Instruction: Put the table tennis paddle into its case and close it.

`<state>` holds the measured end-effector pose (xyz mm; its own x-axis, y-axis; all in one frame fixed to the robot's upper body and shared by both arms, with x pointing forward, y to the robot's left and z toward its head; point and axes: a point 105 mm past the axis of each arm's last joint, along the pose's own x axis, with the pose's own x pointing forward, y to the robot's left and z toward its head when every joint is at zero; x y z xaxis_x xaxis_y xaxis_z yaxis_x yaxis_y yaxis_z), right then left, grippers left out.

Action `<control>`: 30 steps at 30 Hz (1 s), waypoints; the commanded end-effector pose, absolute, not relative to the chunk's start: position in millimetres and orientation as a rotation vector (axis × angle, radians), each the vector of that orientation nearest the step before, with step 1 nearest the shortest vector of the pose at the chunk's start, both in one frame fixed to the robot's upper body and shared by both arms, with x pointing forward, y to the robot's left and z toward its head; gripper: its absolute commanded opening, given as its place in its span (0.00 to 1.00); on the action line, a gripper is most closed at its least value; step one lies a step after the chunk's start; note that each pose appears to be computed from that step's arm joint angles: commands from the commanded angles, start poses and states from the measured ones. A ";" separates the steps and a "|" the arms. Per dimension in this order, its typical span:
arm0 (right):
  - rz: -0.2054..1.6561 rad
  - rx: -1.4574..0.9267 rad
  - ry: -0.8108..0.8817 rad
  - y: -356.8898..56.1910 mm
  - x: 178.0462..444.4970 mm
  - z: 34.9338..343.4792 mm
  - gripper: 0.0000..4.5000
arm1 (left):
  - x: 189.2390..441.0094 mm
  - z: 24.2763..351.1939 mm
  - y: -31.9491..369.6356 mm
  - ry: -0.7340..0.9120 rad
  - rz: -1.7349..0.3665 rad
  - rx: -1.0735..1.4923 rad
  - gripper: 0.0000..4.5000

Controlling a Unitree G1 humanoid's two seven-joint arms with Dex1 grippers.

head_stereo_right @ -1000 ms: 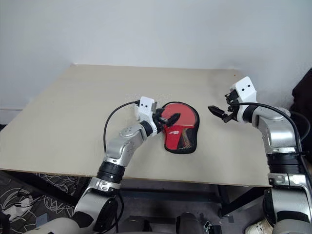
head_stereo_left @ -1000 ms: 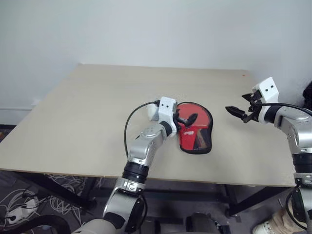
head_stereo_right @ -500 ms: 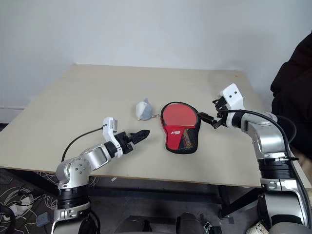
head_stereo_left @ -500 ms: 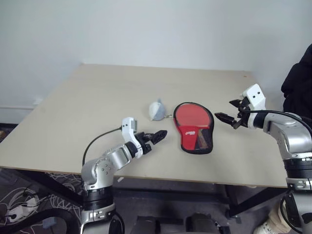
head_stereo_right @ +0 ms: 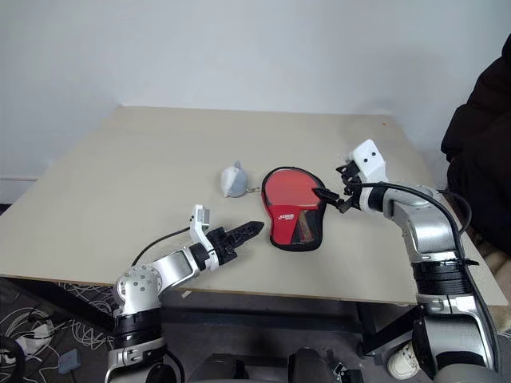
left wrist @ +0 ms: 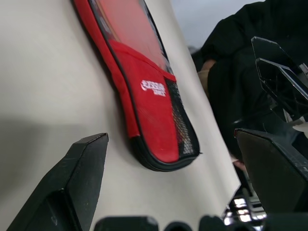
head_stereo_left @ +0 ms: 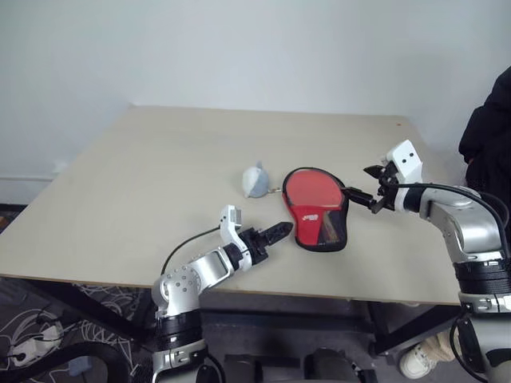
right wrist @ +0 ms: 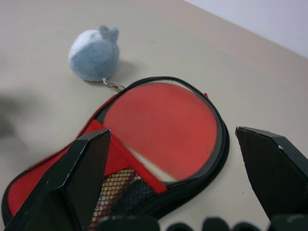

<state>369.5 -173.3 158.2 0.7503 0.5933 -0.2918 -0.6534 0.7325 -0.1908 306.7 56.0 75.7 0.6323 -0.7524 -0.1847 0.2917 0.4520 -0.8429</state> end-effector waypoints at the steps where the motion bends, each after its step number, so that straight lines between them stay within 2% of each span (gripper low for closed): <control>1: 0.730 -0.308 0.163 -167.8 363.9 173.0 1.00 | 310.9 89.2 51.8 0.579 -0.728 -0.935 1.00; 14: 1.020 -0.441 0.272 -166.2 317.3 150.5 1.00 | 317.4 78.1 48.6 0.689 -0.712 -1.058 1.00; 19: 1.024 -0.453 0.271 -169.5 318.4 150.9 1.00 | 318.6 71.2 43.7 0.754 -0.721 -1.083 1.00; 30: 1.019 -0.418 0.264 -161.1 315.5 147.2 1.00 | 333.2 71.0 33.6 0.769 -0.726 -1.130 1.00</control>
<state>316.1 -165.9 135.4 0.4933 0.7488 -0.4426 -0.8677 0.4596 -0.1895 326.4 38.0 58.1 0.5406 -0.8162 -0.2039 0.0719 0.2863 -0.9554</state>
